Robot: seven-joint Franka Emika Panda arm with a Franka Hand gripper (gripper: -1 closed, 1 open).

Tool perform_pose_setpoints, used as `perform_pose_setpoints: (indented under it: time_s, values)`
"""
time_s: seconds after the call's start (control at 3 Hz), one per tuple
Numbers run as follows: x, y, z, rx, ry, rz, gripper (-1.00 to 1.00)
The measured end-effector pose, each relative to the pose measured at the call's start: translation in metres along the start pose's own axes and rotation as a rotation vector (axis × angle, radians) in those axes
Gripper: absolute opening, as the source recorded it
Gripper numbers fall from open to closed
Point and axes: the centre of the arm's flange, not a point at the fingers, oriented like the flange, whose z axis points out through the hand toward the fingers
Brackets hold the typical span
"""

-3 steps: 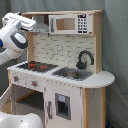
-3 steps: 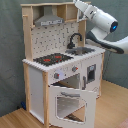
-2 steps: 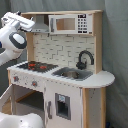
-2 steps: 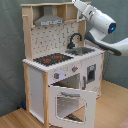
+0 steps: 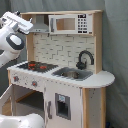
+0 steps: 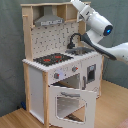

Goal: Play with the kitchen

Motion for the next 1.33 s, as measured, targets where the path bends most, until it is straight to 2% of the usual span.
perform_pose_setpoints:
  time_s: [0.67,1.33]
  values:
    - [0.01,-0.012,0.002,0.037,-0.087,0.116,1.0]
    - [0.014,-0.025,0.005,0.11,-0.179,0.253,1.0]
